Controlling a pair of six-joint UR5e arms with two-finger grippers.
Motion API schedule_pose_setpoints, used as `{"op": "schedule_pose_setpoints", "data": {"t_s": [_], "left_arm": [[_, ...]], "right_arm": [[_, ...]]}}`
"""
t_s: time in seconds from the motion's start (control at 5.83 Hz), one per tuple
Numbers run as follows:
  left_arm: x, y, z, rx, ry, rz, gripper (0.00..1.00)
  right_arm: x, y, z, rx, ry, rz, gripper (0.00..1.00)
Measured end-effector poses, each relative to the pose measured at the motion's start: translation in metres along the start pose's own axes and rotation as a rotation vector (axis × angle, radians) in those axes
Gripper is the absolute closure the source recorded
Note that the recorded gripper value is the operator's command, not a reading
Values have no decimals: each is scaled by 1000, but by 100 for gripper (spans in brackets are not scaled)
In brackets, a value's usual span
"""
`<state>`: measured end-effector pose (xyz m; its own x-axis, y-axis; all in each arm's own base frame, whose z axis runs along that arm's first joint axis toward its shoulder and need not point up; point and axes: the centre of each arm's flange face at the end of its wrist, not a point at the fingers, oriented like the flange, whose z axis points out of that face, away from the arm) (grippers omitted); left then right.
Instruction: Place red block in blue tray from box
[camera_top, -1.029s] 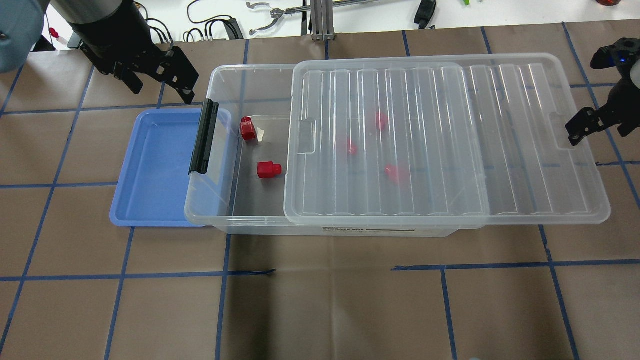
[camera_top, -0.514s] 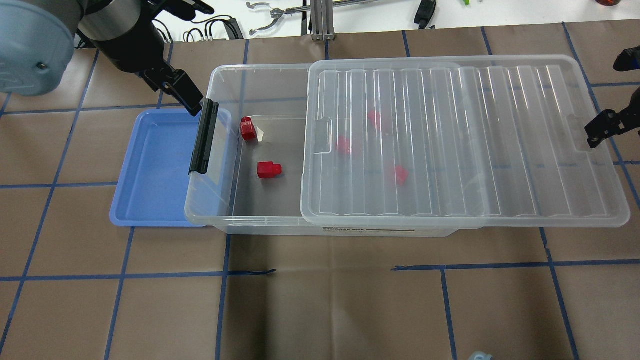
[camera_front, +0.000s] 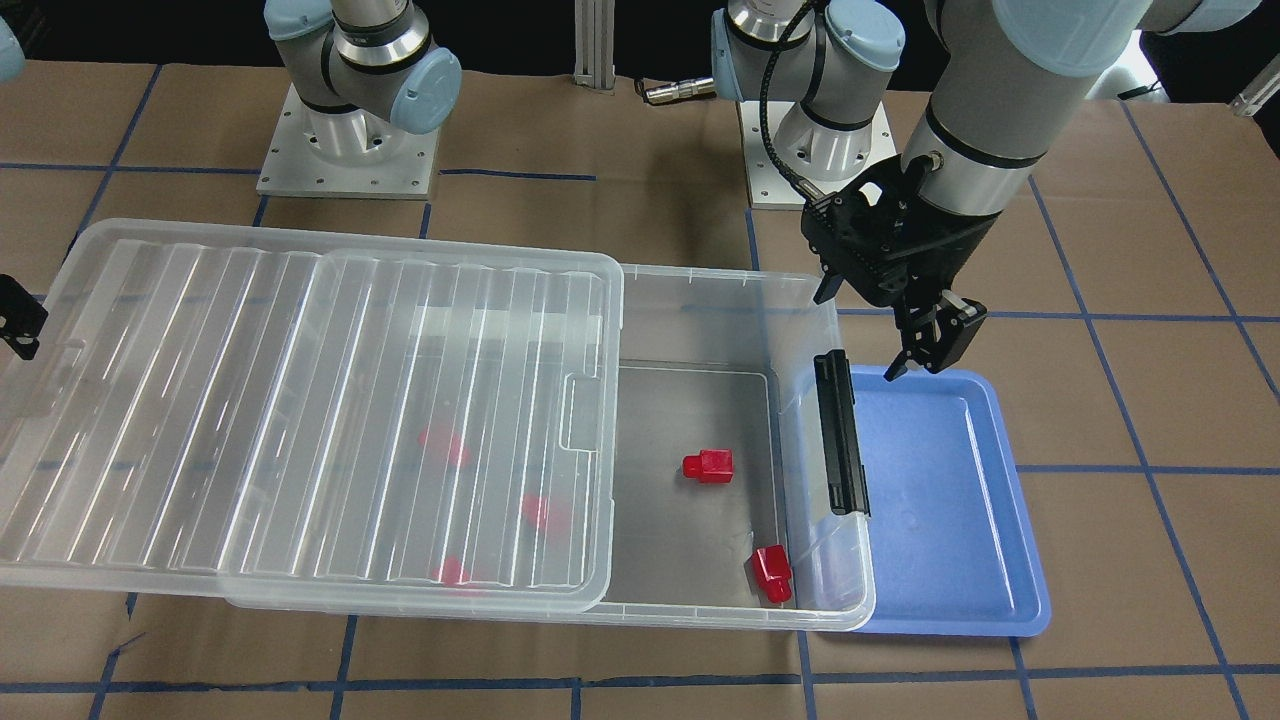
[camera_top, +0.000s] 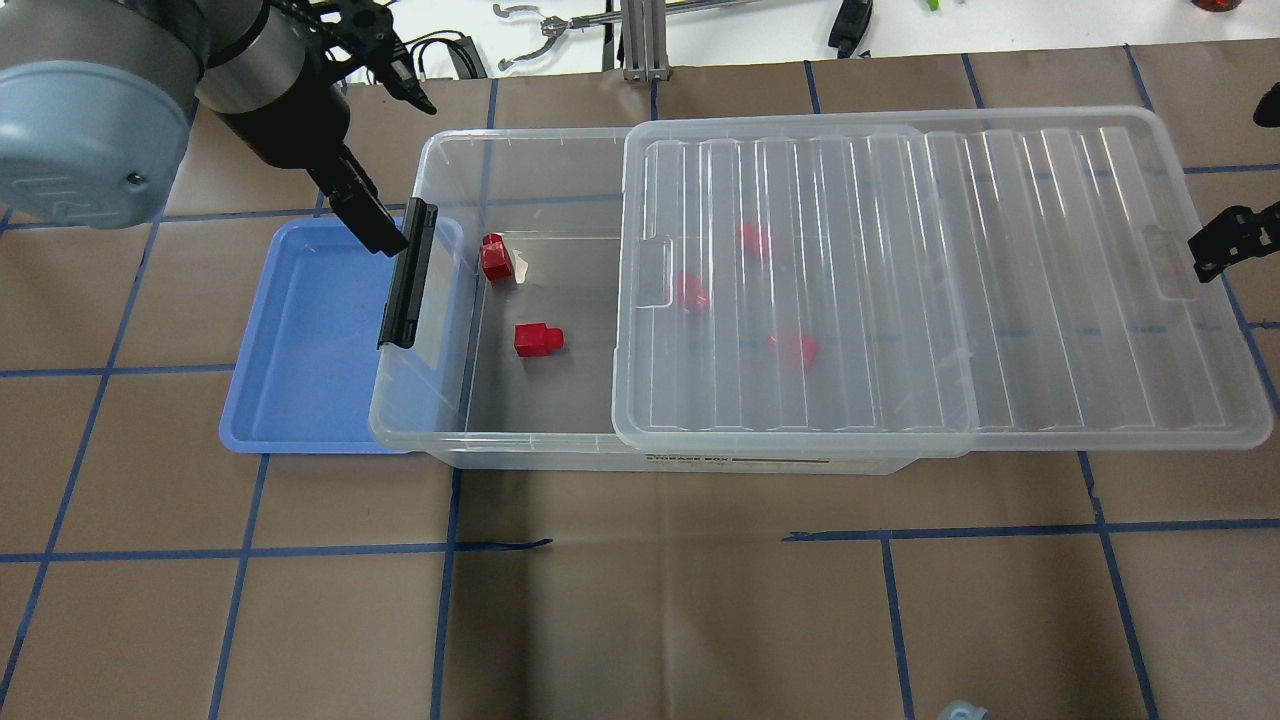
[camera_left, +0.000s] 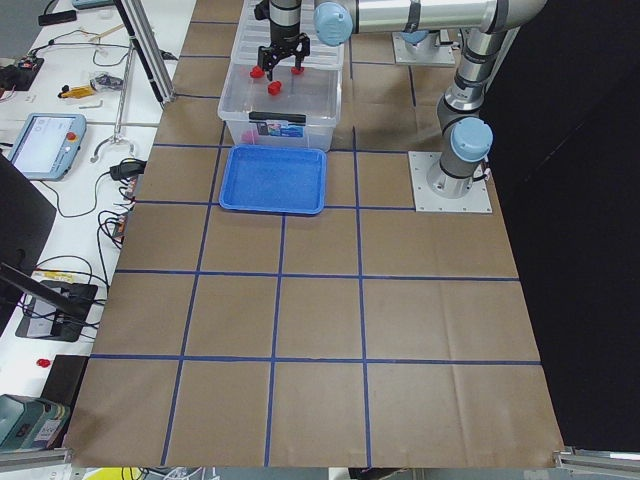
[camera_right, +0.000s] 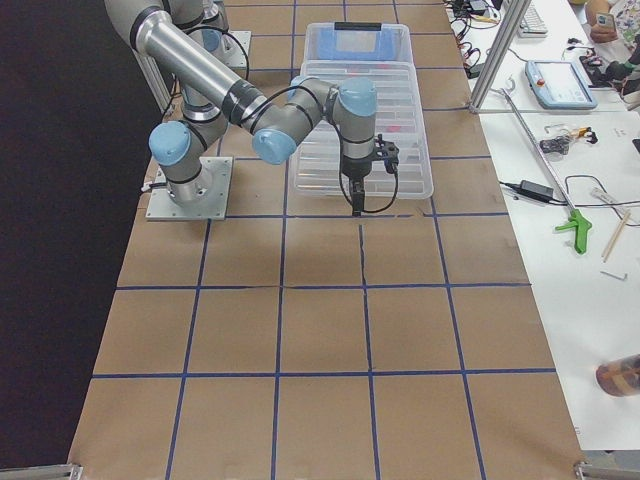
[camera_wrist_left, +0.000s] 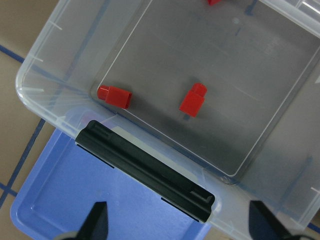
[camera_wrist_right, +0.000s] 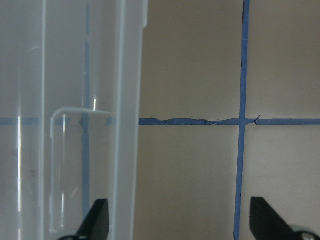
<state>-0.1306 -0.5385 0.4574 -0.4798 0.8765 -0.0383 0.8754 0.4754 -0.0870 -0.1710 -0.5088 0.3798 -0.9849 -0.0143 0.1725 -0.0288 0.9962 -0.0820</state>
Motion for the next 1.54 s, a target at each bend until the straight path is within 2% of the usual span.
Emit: {"op": "schedule_pose_setpoints", "data": {"t_s": [0.17, 0.51, 0.86, 1.2, 1.54], "left_arm": [[-3, -2, 7, -5, 9, 44, 2], [-4, -3, 11, -6, 17, 82, 2], [-7, -6, 23, 1, 43, 175, 2], [-10, -8, 36, 2, 68, 276, 2], [4, -28, 61, -18, 111, 397, 4]], "right_arm": [[-8, -7, -27, 19, 2, 9, 0], [-65, -29, -99, -7, -41, 35, 0], [-155, -38, -158, -30, -86, 45, 0], [-243, -27, -209, -45, -103, 49, 0], [-294, -16, -220, -74, -136, 26, 0]]}}
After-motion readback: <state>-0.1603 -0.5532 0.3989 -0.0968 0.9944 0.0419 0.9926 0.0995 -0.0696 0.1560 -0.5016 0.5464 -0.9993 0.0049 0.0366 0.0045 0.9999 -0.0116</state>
